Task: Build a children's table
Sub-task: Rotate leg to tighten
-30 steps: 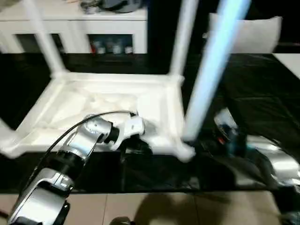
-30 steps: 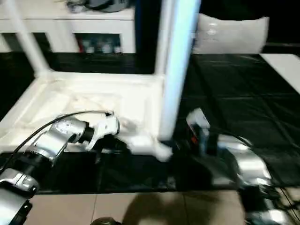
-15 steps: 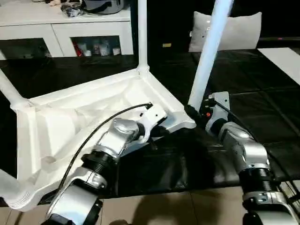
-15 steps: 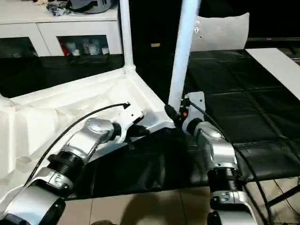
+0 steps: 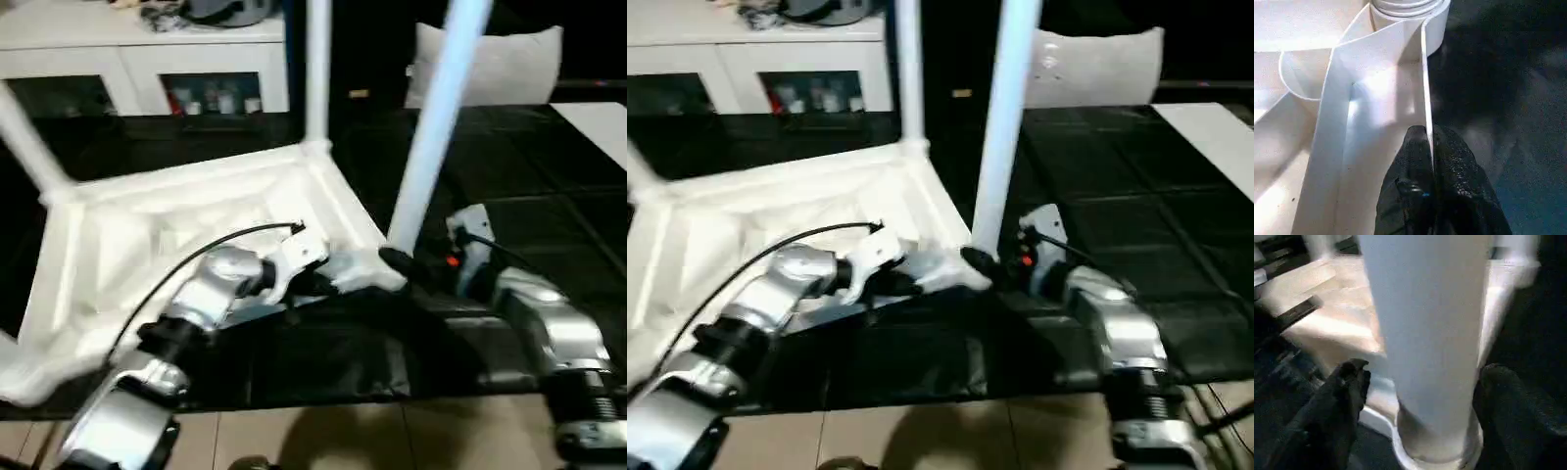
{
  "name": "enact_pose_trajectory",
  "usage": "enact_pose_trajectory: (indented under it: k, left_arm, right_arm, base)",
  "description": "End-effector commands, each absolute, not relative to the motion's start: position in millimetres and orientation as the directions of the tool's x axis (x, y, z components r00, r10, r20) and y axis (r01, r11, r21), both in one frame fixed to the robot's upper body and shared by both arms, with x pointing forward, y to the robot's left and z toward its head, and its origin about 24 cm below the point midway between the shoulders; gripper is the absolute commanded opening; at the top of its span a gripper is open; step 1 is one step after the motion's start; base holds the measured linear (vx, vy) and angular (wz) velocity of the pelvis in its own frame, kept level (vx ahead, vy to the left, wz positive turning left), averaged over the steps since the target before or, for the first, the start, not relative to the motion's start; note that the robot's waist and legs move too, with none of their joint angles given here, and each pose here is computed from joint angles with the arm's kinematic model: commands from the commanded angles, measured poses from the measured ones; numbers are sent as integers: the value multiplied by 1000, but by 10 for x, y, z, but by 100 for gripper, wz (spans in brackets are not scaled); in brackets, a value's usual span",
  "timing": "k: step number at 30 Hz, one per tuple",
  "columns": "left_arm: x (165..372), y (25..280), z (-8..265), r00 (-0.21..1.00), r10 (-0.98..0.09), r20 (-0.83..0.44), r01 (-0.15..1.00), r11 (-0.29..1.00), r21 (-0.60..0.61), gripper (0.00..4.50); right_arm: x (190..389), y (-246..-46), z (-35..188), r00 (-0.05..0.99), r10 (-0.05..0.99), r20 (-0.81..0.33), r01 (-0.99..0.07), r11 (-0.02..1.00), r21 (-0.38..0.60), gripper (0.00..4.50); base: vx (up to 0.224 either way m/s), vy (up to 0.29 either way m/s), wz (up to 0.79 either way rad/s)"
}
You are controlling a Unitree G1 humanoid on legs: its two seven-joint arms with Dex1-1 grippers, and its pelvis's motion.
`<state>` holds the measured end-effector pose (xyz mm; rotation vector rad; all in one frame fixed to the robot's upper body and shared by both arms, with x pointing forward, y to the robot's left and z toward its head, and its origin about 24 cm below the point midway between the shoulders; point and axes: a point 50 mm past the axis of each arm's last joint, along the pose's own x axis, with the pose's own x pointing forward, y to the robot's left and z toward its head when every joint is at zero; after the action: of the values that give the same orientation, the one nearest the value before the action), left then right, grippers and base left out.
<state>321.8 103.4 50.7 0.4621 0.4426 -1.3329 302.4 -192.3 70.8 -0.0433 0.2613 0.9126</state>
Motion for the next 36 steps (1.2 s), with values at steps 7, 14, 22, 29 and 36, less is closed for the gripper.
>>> enact_pose_trajectory:
  k: [7,14,22,29,36]
  left_arm:
    - [3085,1131,542,-46,-770,-636,992,-112,65,0]
    - [2993,1154,566,-163,-740,-652,970,-242,32,0]
    - [2954,1126,577,-208,-728,-654,954,-297,27,0]
    - [2960,1128,564,-200,-740,-642,964,-266,7,0]
    - [3045,1029,575,-94,-801,-591,994,-109,-10,0]
  right_arm:
    - [2784,-1985,760,280,901,-332,-947,315,59,389]
    - [2692,-1973,728,120,927,-355,-975,177,133,323]
    - [2691,-1938,725,67,941,-332,-981,123,151,263]
    - [2614,-1915,711,20,961,-277,-970,86,227,211]
    - [2641,-1755,729,134,975,-174,-956,174,238,198]
  base:
    - [0,0,0]
    - [0,0,0]
    - [0,0,0]
    - [0,0,0]
    - [0,0,0]
